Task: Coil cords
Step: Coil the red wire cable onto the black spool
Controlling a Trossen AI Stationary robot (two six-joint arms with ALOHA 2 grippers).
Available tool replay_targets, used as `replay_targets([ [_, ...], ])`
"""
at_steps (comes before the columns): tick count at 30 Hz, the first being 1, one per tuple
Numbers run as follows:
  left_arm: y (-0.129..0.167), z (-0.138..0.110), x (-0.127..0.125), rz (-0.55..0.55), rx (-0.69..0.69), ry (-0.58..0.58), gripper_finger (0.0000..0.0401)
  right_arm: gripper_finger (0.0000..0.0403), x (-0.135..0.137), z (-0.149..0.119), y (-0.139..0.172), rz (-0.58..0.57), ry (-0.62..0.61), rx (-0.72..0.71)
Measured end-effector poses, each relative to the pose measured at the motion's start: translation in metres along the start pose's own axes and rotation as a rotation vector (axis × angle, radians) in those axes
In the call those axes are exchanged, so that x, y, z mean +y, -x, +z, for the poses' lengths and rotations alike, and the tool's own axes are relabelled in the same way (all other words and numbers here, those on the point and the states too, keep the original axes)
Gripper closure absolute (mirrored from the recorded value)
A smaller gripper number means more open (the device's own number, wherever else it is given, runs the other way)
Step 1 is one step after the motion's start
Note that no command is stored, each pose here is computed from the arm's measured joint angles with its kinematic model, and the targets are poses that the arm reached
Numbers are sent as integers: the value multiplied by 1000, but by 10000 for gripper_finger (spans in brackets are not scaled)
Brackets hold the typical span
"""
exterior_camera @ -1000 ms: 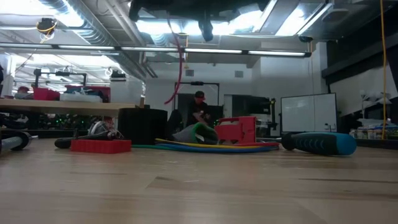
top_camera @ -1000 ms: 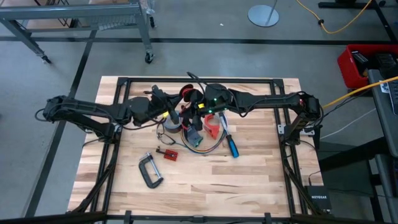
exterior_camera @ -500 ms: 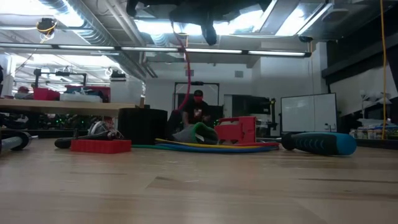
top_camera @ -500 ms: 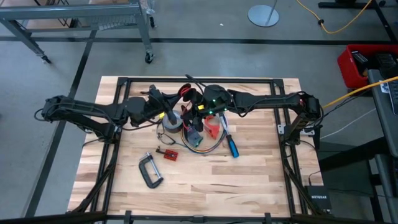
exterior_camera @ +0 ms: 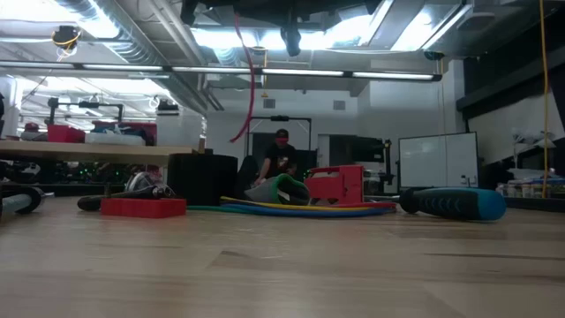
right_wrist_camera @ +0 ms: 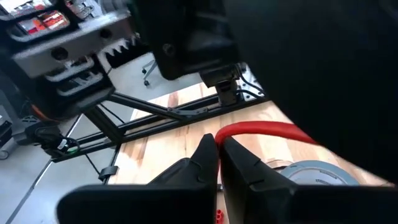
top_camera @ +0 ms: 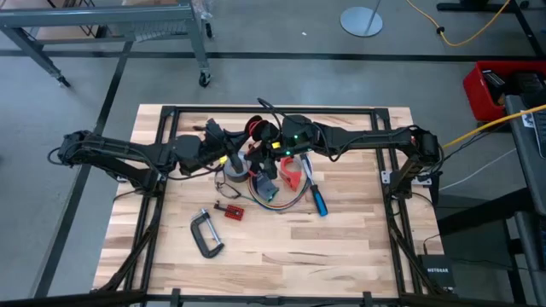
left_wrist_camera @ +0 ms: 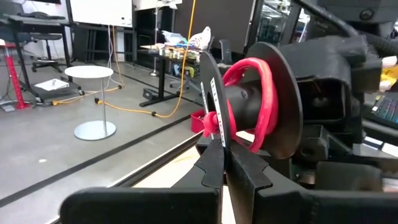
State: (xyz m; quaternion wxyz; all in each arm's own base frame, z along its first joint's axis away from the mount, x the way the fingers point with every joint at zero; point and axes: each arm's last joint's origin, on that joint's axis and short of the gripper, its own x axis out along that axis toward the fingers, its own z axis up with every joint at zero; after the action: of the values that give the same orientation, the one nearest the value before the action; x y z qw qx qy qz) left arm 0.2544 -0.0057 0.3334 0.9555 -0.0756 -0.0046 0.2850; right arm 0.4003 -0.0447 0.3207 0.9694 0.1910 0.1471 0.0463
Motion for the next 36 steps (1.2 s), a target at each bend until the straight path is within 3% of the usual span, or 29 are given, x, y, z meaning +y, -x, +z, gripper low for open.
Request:
replay_targets([
  [17, -1, -11, 3, 79, 81, -129, 401, 396, 2, 2, 0, 66, -28, -10],
  [36, 4, -25, 3, 91, 197, -205, 401, 394, 2, 9, 1, 83, -39, -74],
])
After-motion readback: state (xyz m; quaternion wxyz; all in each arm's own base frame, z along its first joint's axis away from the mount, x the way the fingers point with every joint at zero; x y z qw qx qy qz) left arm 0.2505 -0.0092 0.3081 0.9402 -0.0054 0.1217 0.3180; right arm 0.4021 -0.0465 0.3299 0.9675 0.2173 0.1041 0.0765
